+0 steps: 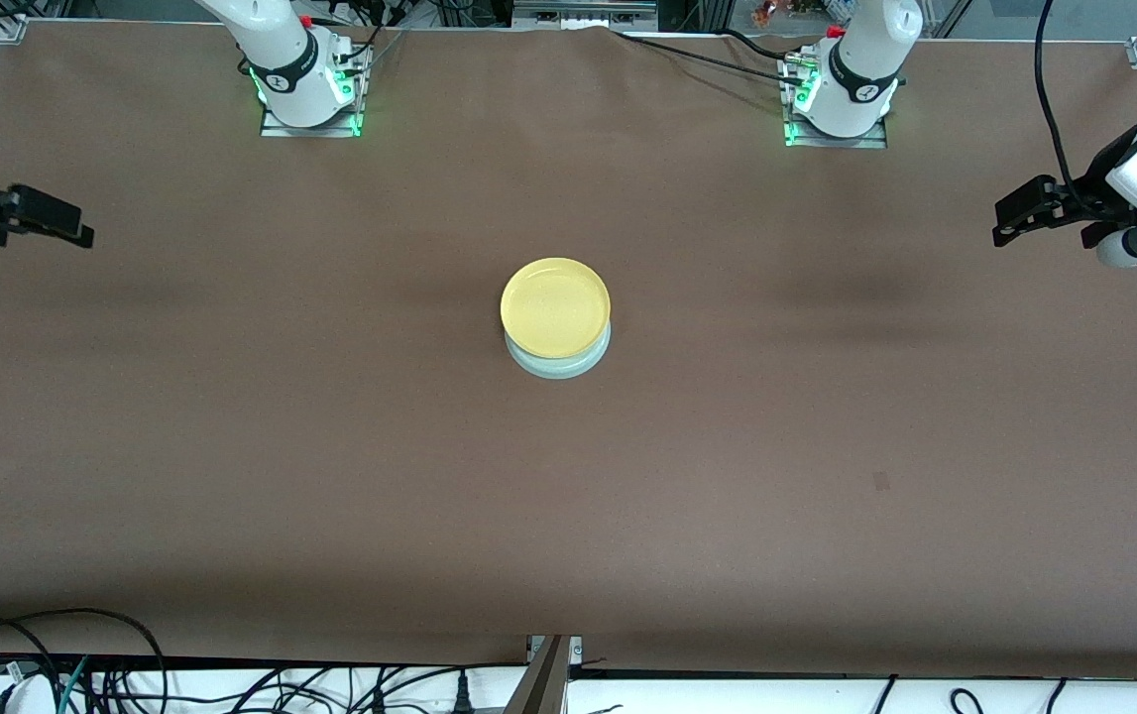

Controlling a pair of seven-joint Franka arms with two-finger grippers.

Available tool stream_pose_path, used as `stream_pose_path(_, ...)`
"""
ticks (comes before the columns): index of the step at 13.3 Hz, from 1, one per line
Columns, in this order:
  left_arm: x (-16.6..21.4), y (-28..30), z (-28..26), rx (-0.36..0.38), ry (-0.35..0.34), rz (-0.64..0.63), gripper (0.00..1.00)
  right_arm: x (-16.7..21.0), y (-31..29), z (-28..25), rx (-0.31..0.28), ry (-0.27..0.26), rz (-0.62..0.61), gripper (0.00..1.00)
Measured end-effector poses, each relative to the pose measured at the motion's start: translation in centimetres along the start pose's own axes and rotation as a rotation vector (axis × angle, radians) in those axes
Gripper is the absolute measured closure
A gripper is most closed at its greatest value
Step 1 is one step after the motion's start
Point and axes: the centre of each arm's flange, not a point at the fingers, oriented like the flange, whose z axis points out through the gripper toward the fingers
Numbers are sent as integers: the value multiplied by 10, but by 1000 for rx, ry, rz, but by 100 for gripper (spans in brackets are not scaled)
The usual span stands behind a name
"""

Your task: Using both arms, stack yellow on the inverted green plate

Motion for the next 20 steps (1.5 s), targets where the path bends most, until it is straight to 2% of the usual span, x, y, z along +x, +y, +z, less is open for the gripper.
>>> stream_pose_path(4,1,1,1,0,-2,1,0,-15,-5,-8,-68,-9,-17,0)
stream_pose_path(10,1,1,2,1,-7,2,0,-5,-11,10,-79,-47,-35,0)
stream_pose_path(20,1,1,3,1,-8,1,0,-2,-12,12,-80,-48,-40,0)
